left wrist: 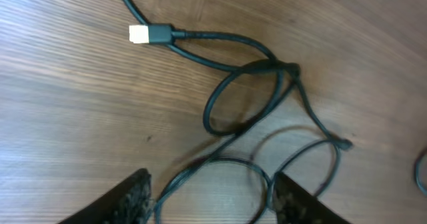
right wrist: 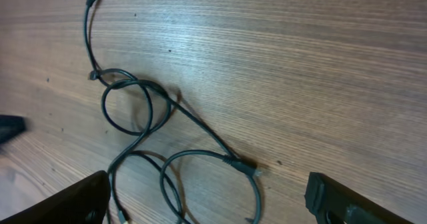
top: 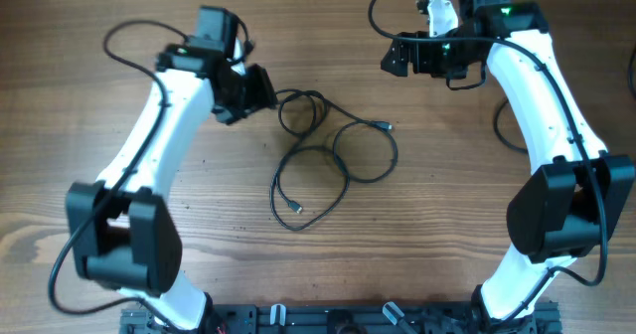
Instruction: Untangle cables
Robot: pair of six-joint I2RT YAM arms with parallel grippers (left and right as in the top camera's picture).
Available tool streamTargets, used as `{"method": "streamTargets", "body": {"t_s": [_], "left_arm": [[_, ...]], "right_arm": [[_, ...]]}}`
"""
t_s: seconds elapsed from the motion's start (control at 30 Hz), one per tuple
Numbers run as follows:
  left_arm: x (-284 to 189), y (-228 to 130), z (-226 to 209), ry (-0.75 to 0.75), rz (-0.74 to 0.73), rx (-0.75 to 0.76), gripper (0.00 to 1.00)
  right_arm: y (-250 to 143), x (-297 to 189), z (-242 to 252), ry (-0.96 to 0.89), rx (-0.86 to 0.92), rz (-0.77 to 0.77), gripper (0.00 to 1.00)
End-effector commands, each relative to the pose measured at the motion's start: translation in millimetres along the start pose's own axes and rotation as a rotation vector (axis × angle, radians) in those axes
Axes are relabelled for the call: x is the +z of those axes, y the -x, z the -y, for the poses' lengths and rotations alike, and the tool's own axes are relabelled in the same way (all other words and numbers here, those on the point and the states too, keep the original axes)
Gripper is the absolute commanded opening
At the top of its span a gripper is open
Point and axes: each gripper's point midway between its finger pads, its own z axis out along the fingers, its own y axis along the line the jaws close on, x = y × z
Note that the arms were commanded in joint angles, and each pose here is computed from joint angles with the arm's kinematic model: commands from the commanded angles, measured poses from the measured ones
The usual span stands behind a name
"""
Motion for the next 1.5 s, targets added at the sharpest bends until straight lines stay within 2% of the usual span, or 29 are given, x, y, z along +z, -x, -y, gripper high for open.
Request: {"method": "streamTargets", "body": {"t_s": [0.0, 0.07, 0.2, 0.3, 0.4, 0.63, 0.67, 0.7, 0.77, 0.83, 0.87, 0.93, 1.03, 1.1, 1.17, 1.23, 1.33, 1.47], "left_arm": [[41.6, -19.1, -2.4, 0.004, -0.041, -0.094, 0.52], [62.7, -32.3, 2.3, -0.005, -0.045, -0.089, 0.46], [88.6, -27.0, -25.2, 0.16, 0.087, -0.248, 0.4], [93.2, -12.8, -14.4, 0.108, 0.134, -0.238, 0.38], [100.0, 4.2, -5.3, 0.066, 0.197, -0.223, 0.32], [116.2, -4.0, 6.4, 0.022, 0.154, -0.205, 0.25], [116.9, -6.0, 8.5, 0.021, 0.151, -0.198, 0.18], [118.1, -10.4, 12.7, 0.02, 0.145, -0.181, 0.04], [115.8, -14.5, 26.0, -0.009, 0.138, -0.082, 0.04], [79.7, -12.2, 60.3, -0.159, 0.12, 0.255, 0.04], [33.6, -7.8, 67.2, -0.2, 0.125, 0.378, 0.04], [-38.3, -6.4, 70.5, -0.258, 0.142, 0.457, 0.04], [-142.0, 1.8, 71.4, -0.32, 0.335, 0.454, 0.04], [-181.8, 0.1, 76.8, -0.36, 0.444, 0.458, 0.04], [-207.0, -0.5, 81.3, -0.398, 0.512, 0.422, 0.04], [-218.7, -0.4, 83.8, -0.425, 0.539, 0.38, 0.04], [-227.9, 5.9, 88.2, -0.5, 0.537, 0.264, 0.04], [-246.4, 24.8, 88.4, -0.603, 0.56, 0.063, 0.04]], "right_arm": [[-1.8, 4.9, 9.7, -0.035, 0.044, -0.011, 0.95], [-5.7, 4.9, 10.0, -0.036, 0.05, -0.027, 0.96], [-7.5, 4.9, 9.9, -0.037, 0.052, -0.034, 0.96], [-8.5, 4.8, 10.1, -0.037, 0.054, -0.038, 0.96], [-10.3, 4.7, 10.3, -0.038, 0.054, -0.045, 0.96], [-13.8, 4.5, 10.5, -0.039, 0.057, -0.059, 0.96], [-14.0, 4.5, 10.5, -0.039, 0.057, -0.06, 0.96], [-15.4, 4.4, 10.5, -0.039, 0.059, -0.065, 0.96], [-20.1, 4.1, 10.5, -0.041, 0.066, -0.084, 0.96], [-24.2, 3.7, 10.6, -0.04, 0.039, -0.101, 0.96], [-24.2, 3.7, 10.1, -0.036, 0.018, -0.101, 0.96], [-23.8, 3.8, 10.0, -0.036, 0.018, -0.099, 0.96], [-20.7, 4.4, 1.8, 0.009, 0.012, -0.088, 0.96], [-19.3, 4.8, -8.3, 0.061, 0.006, -0.084, 0.96], [-16.8, -0.5, -26.8, 0.16, -0.036, -0.069, 0.91], [-5.5, -26.3, -58.4, 0.271, -0.109, 0.015, 0.91], [-2.7, -74.7, -106.2, 0.309, -0.244, 0.141, 0.91], [-12.1, -100.0, -162.5, 0.367, -0.392, 0.216, 0.91]]}}
